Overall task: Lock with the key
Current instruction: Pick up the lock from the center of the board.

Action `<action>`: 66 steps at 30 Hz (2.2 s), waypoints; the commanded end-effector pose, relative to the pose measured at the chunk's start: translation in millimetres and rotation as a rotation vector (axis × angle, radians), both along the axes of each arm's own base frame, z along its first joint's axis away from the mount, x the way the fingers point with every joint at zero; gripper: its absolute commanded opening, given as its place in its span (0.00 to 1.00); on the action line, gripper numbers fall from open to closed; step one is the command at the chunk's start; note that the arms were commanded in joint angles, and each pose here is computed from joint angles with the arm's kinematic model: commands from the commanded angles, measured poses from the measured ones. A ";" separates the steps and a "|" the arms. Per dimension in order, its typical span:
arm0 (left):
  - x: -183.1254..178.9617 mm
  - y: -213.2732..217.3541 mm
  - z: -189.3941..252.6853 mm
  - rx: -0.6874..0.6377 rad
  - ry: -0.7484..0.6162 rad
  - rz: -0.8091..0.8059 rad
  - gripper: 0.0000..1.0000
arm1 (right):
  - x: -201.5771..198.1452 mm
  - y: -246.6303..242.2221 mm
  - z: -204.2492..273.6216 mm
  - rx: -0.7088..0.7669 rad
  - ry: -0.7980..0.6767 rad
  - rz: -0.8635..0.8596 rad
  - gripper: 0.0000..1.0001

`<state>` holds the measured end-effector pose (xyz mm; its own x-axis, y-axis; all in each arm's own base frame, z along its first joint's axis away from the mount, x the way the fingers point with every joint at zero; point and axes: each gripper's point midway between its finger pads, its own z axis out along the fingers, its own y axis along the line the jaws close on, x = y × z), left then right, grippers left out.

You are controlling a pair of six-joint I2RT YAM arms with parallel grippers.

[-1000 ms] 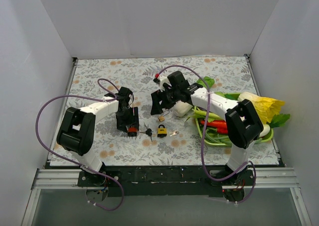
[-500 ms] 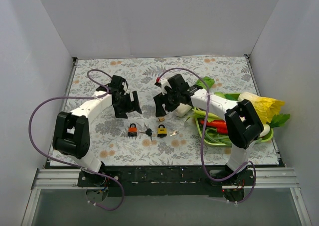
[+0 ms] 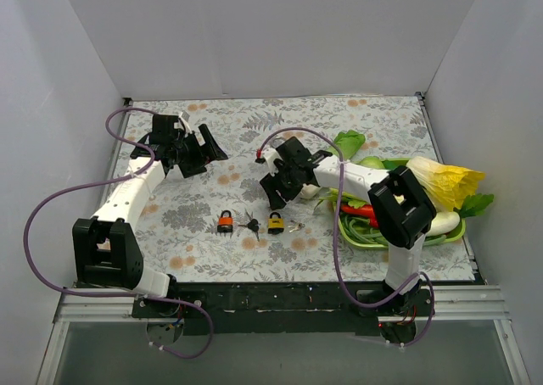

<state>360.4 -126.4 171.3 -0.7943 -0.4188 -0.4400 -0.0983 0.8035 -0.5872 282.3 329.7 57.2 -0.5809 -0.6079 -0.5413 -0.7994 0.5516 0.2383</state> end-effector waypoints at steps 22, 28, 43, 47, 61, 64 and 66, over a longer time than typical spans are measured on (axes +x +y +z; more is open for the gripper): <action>-2.0 -4.2 21.5 -0.079 -0.072 -0.084 0.83 | 30.8 10.0 23.7 0.101 -0.464 0.931 0.61; -2.0 -2.1 20.6 -0.094 -0.066 -0.082 0.83 | 24.4 3.6 15.9 0.081 -0.488 1.123 0.60; -5.8 4.3 15.2 -0.101 -0.045 -0.075 0.83 | 9.2 11.0 -8.2 0.058 -0.402 1.195 0.59; -6.2 4.6 16.2 -0.110 -0.041 -0.074 0.83 | 8.2 12.3 -17.9 0.047 -0.387 1.205 0.57; -5.7 7.4 14.9 -0.115 -0.034 -0.061 0.82 | 3.7 6.1 -41.5 -0.031 -0.316 1.256 0.40; -5.3 7.7 15.4 -0.114 -0.036 -0.065 0.82 | 9.7 7.0 -42.9 -0.051 -0.330 1.243 0.22; -4.8 7.7 16.6 -0.113 -0.045 -0.066 0.82 | 17.9 12.9 -37.6 -0.057 -0.351 1.210 0.04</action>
